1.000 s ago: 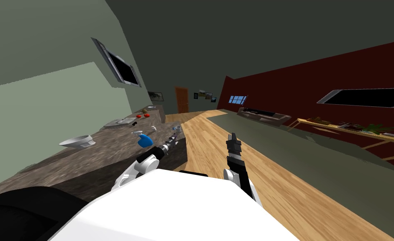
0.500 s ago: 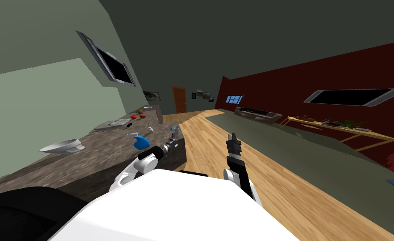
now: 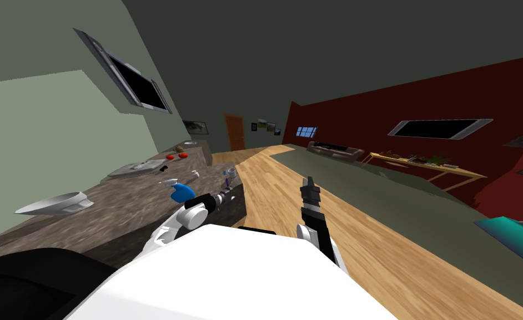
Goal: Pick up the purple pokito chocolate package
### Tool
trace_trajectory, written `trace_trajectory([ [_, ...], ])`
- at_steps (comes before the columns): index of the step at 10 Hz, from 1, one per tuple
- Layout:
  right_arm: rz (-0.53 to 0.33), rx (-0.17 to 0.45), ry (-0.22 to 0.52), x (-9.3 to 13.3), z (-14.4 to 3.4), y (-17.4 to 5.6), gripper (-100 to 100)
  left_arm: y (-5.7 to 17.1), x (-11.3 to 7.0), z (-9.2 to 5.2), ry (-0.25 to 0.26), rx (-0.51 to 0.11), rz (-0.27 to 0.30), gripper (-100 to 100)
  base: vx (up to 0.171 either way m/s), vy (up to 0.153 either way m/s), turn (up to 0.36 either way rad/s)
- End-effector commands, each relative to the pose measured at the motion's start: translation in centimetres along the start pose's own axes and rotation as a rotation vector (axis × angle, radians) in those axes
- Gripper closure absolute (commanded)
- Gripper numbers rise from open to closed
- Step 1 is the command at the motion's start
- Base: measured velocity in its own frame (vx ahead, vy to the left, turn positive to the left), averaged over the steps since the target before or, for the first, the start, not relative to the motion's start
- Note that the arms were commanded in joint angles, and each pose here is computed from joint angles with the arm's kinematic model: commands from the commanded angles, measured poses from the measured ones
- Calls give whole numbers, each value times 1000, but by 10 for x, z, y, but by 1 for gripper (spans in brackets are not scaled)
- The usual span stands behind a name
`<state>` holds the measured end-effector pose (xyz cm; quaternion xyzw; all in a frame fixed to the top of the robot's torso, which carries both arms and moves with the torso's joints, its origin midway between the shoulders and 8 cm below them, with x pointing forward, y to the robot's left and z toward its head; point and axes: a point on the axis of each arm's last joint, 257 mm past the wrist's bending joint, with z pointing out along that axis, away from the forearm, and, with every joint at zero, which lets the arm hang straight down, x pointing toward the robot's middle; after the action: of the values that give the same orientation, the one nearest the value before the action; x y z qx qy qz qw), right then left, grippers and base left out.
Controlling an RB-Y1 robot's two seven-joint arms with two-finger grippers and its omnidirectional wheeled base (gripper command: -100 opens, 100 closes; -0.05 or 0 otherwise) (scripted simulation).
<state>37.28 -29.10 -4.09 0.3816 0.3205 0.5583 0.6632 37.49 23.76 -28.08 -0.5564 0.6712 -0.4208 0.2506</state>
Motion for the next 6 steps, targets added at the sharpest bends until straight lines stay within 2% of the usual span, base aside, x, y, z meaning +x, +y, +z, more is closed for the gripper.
trace_trajectory([
  [1, 0, 0, 0, 0, 0, 0, 0, 7, 0, -1, 4, -30, 3, -100, 2, 6, 13],
  [2, 0, 0, 0, 0, 0, 0, 0, 14, -4, -2, 17, -73, 22, -100, 6, 4, -130],
  [4, 0, 0, 0, 0, 0, 0, 0, 23, -3, -3, 20, -107, 23, -100, 3, 8, -41],
  [6, 0, 0, 0, 0, 0, 0, 0, 36, -7, -5, 33, -173, 45, -100, 8, 5, -114],
])
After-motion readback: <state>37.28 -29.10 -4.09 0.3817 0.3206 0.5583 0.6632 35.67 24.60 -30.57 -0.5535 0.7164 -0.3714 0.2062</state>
